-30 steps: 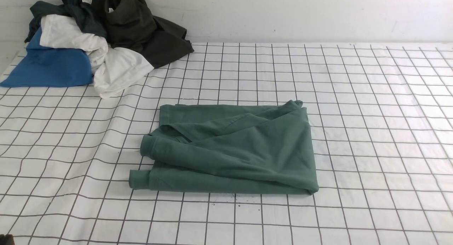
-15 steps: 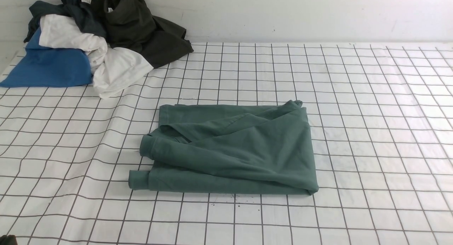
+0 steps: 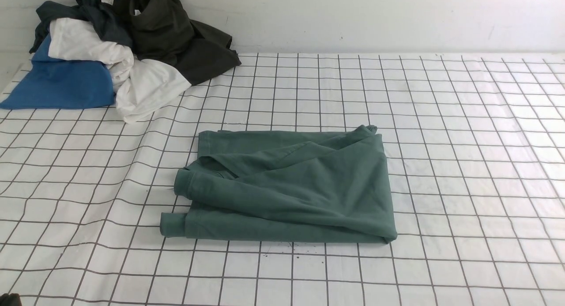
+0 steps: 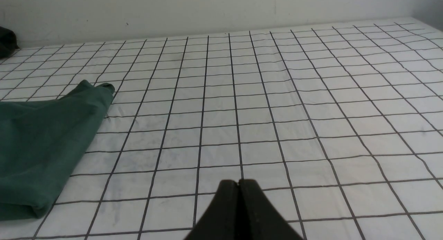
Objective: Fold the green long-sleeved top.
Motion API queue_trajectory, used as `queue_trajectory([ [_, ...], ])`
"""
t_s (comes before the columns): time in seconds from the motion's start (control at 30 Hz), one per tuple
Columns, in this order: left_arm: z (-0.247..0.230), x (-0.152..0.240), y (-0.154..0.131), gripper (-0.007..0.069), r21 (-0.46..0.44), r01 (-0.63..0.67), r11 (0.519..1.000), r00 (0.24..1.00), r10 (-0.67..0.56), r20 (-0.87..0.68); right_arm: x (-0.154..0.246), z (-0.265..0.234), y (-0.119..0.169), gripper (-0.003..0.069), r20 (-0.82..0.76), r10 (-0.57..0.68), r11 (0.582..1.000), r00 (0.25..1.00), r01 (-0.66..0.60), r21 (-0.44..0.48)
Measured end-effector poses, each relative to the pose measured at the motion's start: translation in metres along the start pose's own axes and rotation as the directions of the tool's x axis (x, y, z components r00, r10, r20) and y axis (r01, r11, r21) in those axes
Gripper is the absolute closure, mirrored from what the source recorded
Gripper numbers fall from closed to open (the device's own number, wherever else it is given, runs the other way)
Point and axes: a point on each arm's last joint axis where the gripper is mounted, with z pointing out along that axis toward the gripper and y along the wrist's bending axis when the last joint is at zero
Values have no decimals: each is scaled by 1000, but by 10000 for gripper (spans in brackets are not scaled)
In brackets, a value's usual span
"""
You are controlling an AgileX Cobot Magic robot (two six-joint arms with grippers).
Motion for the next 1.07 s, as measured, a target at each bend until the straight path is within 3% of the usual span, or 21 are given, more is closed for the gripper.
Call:
queue_trajectory([
  [1.07, 0, 0, 0, 632, 0, 0, 1000, 1000, 0, 0, 0, 0, 0, 673, 0, 12, 1000, 1000, -12, 0],
])
